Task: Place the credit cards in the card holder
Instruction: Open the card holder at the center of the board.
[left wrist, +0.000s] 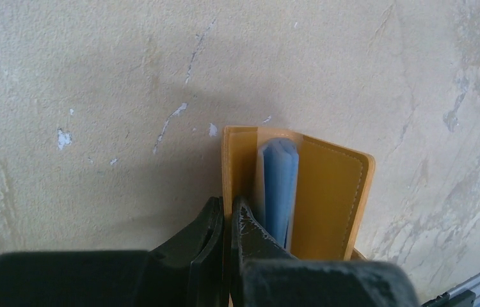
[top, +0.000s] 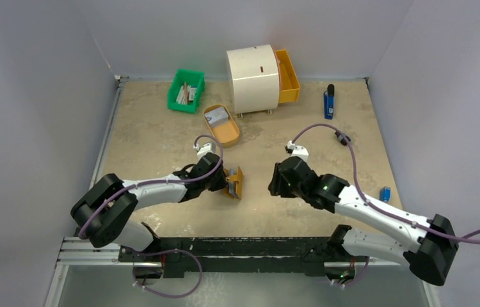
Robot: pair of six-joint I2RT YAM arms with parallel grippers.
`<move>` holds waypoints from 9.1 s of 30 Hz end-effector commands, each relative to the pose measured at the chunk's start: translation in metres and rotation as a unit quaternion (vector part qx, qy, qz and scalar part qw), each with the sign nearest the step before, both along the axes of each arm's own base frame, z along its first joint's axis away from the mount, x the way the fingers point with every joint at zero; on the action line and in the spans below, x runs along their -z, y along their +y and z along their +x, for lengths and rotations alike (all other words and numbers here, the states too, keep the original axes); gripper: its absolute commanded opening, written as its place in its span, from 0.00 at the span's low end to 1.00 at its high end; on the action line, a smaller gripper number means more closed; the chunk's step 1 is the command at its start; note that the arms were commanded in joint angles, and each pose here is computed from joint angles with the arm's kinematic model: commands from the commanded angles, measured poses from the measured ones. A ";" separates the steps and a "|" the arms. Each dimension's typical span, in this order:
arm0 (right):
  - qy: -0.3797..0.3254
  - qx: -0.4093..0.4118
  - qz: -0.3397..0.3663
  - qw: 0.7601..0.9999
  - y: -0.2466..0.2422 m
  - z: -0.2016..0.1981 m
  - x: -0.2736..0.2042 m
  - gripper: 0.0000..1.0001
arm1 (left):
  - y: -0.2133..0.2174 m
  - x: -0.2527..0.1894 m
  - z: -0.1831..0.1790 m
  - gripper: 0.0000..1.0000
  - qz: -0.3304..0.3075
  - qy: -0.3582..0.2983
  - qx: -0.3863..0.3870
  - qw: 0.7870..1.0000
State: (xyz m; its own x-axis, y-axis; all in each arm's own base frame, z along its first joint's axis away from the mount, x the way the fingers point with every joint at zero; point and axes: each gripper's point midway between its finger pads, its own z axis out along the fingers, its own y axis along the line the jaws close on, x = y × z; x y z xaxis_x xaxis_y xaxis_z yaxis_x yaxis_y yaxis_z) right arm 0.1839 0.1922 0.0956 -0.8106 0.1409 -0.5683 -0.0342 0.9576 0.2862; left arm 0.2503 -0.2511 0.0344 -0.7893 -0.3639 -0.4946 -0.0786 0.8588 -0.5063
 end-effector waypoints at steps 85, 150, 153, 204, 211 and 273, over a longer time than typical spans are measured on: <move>0.168 0.040 0.011 0.985 0.009 0.011 0.159 0.00 | 0.020 -0.051 0.008 0.51 0.042 -0.063 -0.026 0.997; 0.061 -0.103 0.203 0.972 0.109 0.048 0.035 0.46 | -0.024 -0.056 -0.001 0.16 -0.091 -0.071 0.028 0.993; 0.065 -0.086 0.192 0.975 0.101 0.049 0.042 0.47 | -0.028 -0.059 -0.002 0.17 -0.100 -0.075 0.035 0.991; 0.079 0.025 0.194 0.977 0.054 0.046 0.063 0.49 | -0.004 -0.025 -0.004 0.00 -0.045 -0.058 0.003 0.997; 0.055 0.036 0.229 0.971 0.050 0.052 0.048 0.50 | -0.003 -0.022 -0.004 0.00 -0.042 -0.055 0.004 0.998; 0.040 0.027 0.120 0.992 0.013 0.043 0.044 0.47 | -0.037 0.000 0.013 0.30 -0.033 -0.037 0.040 0.998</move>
State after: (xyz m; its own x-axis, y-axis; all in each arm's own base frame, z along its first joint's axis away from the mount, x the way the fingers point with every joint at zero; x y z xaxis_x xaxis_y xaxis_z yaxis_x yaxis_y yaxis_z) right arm 0.2256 0.2284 0.0367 -0.8786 0.3142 -0.3596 0.0554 0.8150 0.5768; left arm 0.2537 -0.2838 0.0287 -0.8096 -0.3051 -0.5014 0.0197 0.8397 -0.5427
